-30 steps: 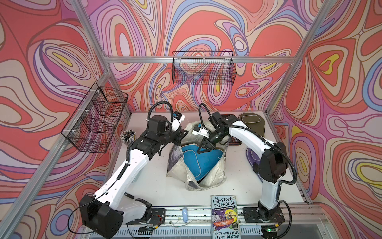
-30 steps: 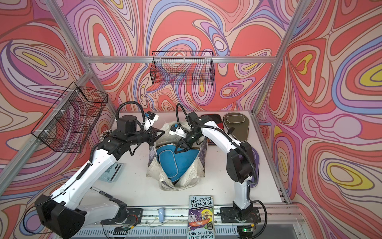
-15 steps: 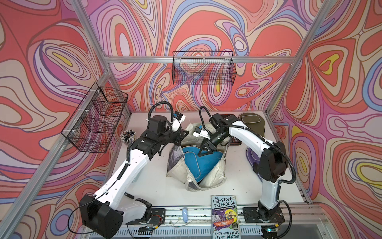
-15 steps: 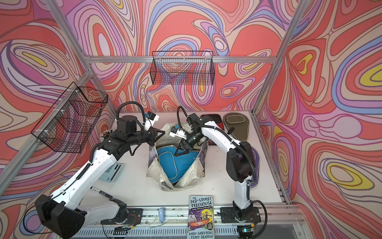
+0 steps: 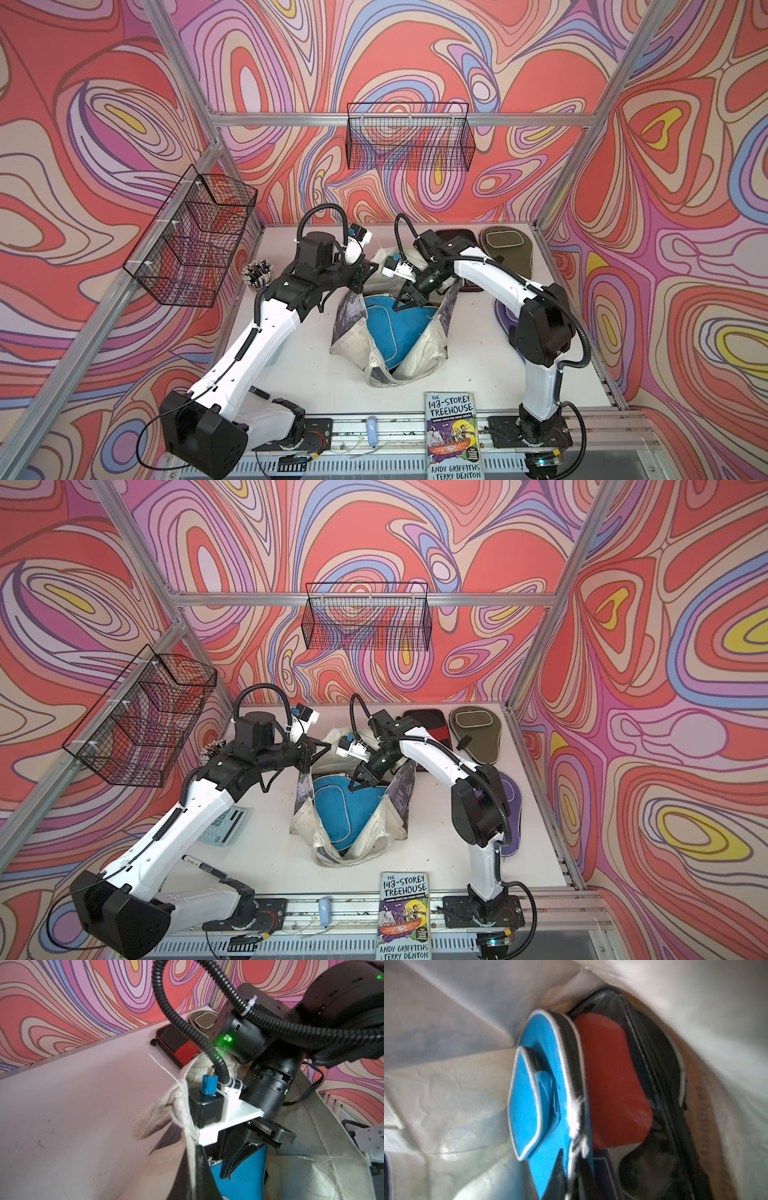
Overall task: Remove the ping pong set from the canvas bag
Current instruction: Pick up the ping pong set from the canvas bag.
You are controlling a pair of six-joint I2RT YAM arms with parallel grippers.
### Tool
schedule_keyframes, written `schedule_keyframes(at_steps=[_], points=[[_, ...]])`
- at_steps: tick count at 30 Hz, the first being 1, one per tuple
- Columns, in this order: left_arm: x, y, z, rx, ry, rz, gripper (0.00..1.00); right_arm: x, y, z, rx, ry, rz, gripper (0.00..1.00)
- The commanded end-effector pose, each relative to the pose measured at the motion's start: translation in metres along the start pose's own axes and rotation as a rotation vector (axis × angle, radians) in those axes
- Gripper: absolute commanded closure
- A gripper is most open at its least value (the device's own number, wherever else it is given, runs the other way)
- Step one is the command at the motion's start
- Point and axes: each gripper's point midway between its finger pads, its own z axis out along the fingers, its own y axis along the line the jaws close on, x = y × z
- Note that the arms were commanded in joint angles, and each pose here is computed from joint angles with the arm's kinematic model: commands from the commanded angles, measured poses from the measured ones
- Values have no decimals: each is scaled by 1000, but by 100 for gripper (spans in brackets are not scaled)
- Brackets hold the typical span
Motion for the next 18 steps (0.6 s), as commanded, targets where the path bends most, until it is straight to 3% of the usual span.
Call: schedule_keyframes(at_steps=[1, 18], points=[[-70, -24, -31, 42, -253, 140, 100, -10, 26, 4, -61, -9, -43, 100], [-48, -13, -46, -50, -219, 145, 100, -55, 49, -87, 281, -132, -155, 100]])
